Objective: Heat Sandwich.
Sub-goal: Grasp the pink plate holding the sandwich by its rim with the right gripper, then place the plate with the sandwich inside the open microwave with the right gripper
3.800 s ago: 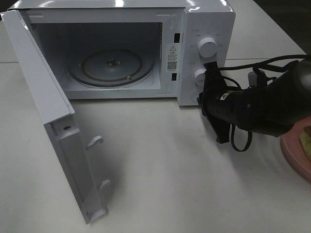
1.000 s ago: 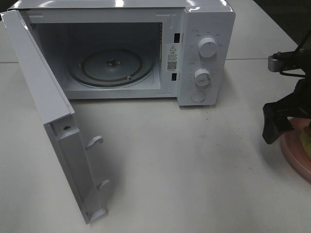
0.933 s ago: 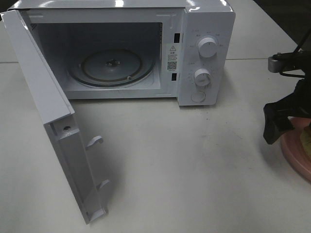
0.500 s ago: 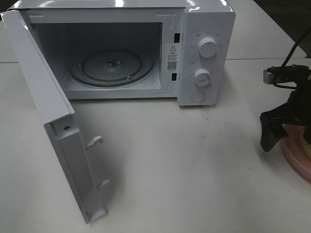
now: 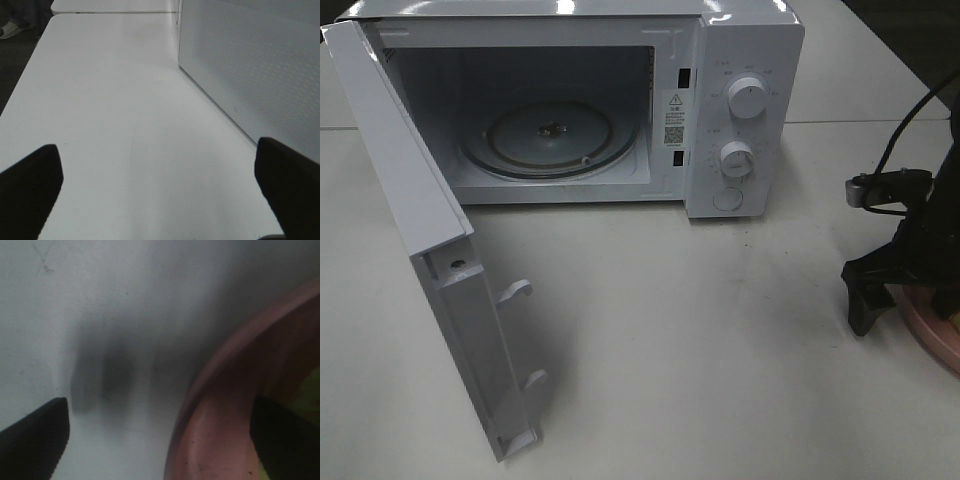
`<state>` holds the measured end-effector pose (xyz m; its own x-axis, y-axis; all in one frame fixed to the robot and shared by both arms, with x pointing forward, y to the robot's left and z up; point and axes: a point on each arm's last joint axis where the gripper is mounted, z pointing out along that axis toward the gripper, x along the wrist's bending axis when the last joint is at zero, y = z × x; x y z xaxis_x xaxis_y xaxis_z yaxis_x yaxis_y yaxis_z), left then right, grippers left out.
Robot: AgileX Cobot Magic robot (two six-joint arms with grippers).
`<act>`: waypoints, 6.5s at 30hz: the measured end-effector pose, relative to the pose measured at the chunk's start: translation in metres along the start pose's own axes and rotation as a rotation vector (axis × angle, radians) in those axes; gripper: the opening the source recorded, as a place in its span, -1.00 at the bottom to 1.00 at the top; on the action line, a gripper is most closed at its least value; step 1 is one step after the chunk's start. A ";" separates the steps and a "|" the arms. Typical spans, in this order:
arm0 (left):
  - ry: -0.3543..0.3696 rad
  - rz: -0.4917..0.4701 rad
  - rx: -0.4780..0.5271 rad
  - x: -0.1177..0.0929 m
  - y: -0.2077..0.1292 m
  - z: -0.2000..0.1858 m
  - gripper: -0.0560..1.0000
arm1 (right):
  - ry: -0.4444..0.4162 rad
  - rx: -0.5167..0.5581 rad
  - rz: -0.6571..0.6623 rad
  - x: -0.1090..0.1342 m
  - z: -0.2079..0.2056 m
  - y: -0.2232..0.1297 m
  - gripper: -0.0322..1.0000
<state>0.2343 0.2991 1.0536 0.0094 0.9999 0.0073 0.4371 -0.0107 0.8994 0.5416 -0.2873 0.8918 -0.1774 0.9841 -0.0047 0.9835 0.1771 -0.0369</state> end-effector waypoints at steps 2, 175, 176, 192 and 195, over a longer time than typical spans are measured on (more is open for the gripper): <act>0.000 0.000 0.000 0.000 0.000 0.000 0.98 | 0.001 0.005 0.001 0.000 0.003 0.000 0.87; 0.000 0.000 0.000 0.000 0.000 0.000 0.98 | -0.427 -0.149 -1.060 0.173 -0.077 -0.161 -0.86; 0.000 0.000 0.000 0.000 0.000 0.000 0.98 | -0.425 -0.153 -1.080 0.174 -0.077 -0.161 -0.86; 0.000 0.000 0.000 0.000 0.000 0.000 0.98 | -0.391 -0.220 -1.396 0.185 -0.076 -0.156 -0.86; 0.000 0.000 0.000 0.000 0.000 0.000 0.98 | -0.397 -0.220 -1.473 0.186 -0.076 -0.155 -0.86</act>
<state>0.2343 0.2991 1.0536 0.0094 0.9999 0.0073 0.4371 -0.0107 0.8994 0.3584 -0.1312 0.9730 -0.9269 -0.1192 -0.3558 -0.0872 0.9907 -0.1047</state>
